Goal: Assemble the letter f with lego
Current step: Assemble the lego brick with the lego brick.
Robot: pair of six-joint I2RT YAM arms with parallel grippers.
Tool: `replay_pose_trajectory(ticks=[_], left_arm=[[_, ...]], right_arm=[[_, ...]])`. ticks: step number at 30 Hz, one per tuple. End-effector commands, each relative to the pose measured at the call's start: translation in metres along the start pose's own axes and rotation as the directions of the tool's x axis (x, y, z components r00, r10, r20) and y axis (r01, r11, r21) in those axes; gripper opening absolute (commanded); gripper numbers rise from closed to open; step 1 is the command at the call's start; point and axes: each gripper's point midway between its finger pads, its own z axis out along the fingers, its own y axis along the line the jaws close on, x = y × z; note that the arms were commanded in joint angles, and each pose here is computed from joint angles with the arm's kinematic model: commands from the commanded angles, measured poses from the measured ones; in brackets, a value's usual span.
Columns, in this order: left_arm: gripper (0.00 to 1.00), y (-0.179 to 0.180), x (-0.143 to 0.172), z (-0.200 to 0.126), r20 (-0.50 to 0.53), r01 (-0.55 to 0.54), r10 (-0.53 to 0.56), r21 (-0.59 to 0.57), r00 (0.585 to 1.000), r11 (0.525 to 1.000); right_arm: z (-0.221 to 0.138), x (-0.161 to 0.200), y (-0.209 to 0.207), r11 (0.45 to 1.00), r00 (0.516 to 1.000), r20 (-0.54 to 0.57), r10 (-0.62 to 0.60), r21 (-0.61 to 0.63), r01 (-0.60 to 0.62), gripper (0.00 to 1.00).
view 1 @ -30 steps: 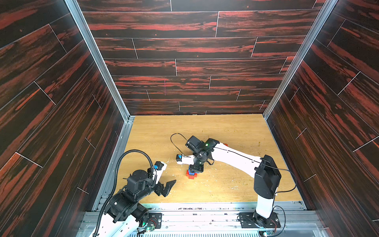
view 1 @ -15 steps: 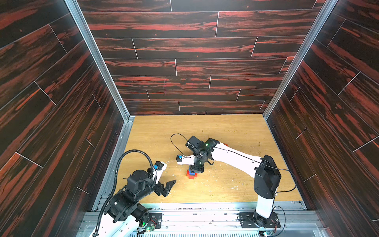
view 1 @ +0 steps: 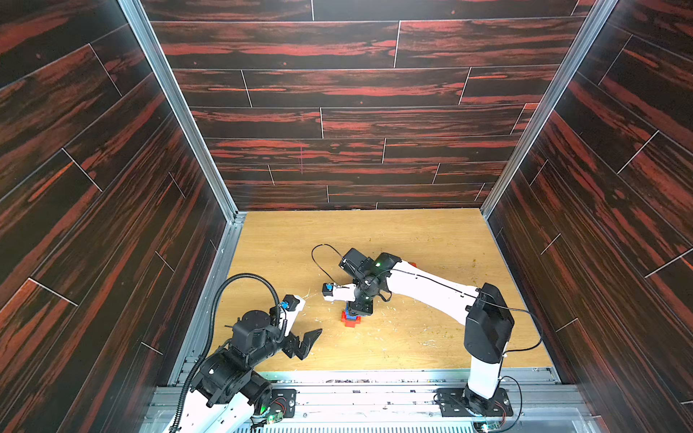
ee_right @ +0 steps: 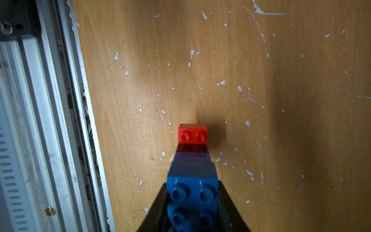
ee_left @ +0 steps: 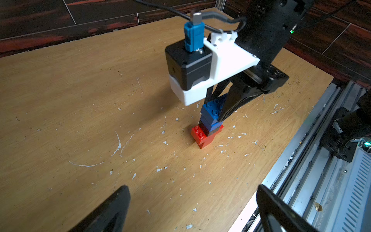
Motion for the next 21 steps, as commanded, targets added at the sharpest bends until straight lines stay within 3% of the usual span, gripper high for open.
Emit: replay_pose_trajectory(ticks=[1, 21], left_arm=[[1.0, -0.002, 0.001, 0.002, 0.0, -0.004, 0.004, 0.014, 1.0, 1.0], [1.0, -0.001, 0.001, 0.002, 0.0, -0.003, 0.003, 0.005, 1.0, 1.0]], right_arm=[[-0.009, 0.0, 0.006, 1.0, 1.0, 0.004, -0.022, -0.001, 0.022, 0.23], [-0.014, -0.006, 0.013, 0.999, 0.997, 0.052, -0.048, -0.02, 0.049, 0.23]])
